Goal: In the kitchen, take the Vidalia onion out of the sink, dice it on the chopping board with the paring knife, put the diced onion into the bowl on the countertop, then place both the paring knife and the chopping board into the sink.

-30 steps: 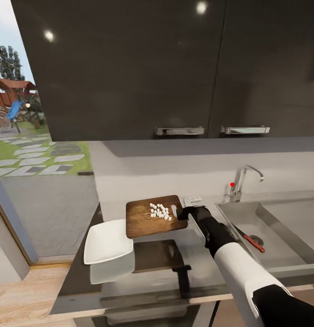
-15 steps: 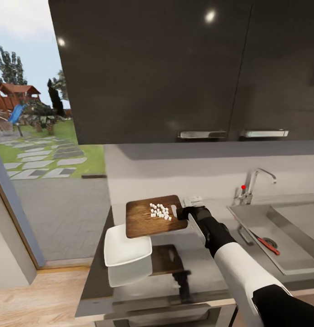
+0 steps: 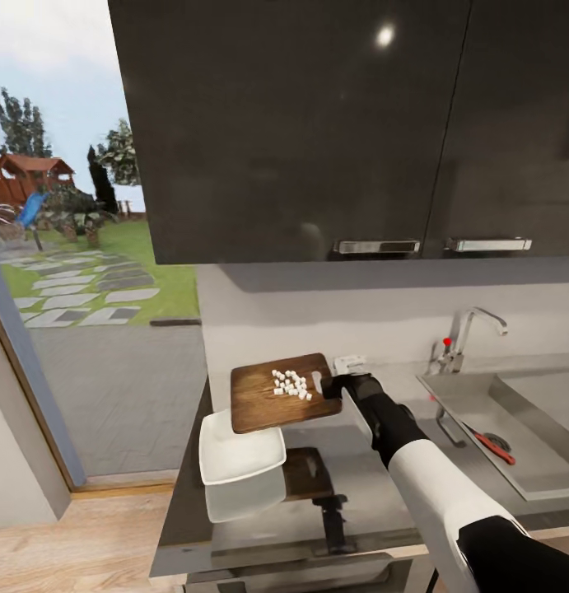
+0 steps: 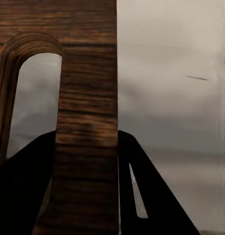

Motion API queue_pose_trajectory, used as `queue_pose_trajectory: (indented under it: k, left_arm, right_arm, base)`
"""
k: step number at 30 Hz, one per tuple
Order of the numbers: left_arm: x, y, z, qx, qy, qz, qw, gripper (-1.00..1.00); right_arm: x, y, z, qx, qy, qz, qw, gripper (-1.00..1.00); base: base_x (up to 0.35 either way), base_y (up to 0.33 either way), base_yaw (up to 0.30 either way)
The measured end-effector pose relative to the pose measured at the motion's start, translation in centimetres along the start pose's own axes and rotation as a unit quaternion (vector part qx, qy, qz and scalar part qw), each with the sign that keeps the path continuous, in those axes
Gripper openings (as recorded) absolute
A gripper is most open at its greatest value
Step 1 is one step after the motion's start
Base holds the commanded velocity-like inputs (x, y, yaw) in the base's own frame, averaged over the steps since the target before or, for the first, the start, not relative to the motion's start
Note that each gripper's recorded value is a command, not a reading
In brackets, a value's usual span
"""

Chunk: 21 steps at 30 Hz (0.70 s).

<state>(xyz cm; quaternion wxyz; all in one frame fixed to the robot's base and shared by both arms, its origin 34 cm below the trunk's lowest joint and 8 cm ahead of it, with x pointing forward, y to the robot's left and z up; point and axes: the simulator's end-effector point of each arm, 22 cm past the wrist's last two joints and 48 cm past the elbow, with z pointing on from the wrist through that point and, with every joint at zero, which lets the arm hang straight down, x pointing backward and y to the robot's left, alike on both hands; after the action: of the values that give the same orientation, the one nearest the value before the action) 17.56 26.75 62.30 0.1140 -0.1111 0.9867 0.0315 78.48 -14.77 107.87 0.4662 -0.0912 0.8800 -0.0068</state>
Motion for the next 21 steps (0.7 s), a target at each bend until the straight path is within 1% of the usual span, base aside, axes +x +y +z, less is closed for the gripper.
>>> queue_pose_trajectory:
  k: [1, 3, 6, 21]
  left_arm:
    - [0.0, 0.0, 0.0, 0.0, 0.0, 0.0, 1.0, 1.0]
    - [0.0, 0.0, 0.0, 0.0, 0.0, 0.0, 1.0, 1.0]
    - [0.0, 0.0, 0.0, 0.0, 0.0, 0.0, 1.0, 1.0]
    - [0.0, 0.0, 0.0, 0.0, 0.0, 0.0, 1.0, 1.0]
  right_arm:
    - [-0.1, -0.2, 0.0, 0.005, -0.002, -0.007, 1.0, -1.0]
    - [-0.8, -0.8, 0.0, 0.02, -0.017, -0.028, 0.9993, -1.0]
    - [-1.5, -1.0, -0.1, 0.025, -0.034, -0.034, 0.9985, -1.0]
    - [-1.9, -0.7, -0.1, 0.022, -0.04, -0.036, 0.9983, -1.0]
  base:
    - [0.0, 0.0, 0.0]
    - [0.0, 0.0, 0.0]
    - [0.0, 0.0, 0.0]
    - [0.0, 0.0, 0.0]
